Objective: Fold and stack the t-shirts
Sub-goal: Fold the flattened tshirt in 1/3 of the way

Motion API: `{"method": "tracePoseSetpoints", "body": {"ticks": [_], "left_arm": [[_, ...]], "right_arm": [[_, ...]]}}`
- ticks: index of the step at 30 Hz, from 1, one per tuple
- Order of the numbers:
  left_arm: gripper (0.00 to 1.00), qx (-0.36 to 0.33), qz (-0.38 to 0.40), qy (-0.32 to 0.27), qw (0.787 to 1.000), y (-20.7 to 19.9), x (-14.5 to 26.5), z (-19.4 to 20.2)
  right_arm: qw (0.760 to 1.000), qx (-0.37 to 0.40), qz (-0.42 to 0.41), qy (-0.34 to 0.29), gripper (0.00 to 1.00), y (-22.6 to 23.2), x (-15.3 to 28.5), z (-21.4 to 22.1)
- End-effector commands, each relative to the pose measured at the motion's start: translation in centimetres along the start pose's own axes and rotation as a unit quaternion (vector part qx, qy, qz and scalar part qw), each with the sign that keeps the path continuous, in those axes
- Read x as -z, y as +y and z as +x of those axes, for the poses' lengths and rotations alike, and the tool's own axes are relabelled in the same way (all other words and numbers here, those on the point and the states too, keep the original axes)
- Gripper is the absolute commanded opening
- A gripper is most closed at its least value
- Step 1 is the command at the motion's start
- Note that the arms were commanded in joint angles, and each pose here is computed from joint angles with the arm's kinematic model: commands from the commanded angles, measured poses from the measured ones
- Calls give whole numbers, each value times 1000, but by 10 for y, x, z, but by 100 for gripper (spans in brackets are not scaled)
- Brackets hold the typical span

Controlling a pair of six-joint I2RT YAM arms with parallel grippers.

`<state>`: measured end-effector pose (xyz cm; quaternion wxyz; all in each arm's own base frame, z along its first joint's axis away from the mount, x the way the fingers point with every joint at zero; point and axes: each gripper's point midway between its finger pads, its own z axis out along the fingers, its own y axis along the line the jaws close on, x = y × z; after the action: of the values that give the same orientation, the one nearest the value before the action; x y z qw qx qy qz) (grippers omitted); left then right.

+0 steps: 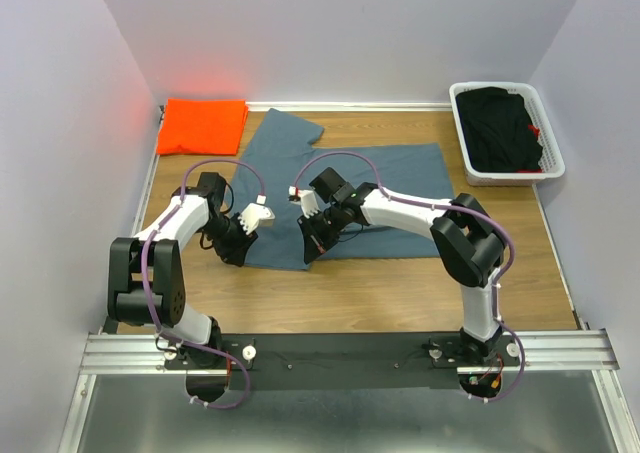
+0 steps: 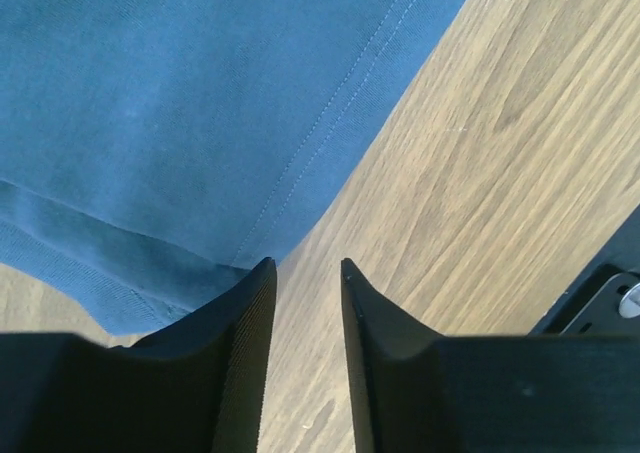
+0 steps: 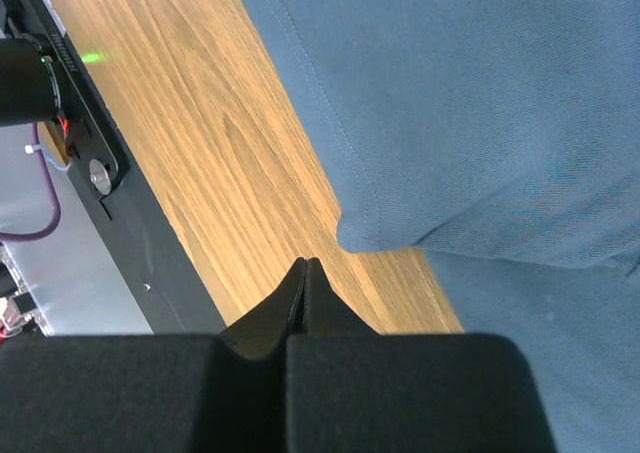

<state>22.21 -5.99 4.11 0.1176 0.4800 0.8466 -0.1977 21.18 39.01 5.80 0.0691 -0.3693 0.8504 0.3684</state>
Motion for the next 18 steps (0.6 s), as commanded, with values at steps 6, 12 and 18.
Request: {"method": "tracePoseSetpoints", "body": {"ticks": [6,12,18], "left_arm": [[43,-2,-20,0,1000,4,0,0],[43,1,-17,-3,1000,4,-2,0],[47,4,-13,3,1000,1,-4,4]], "right_arm": [[1000,-21,14,16,45,-8,-8,12],[999,-34,27,30,43,-20,-16,24],[998,-46,22,39,43,-25,-30,21]]}}
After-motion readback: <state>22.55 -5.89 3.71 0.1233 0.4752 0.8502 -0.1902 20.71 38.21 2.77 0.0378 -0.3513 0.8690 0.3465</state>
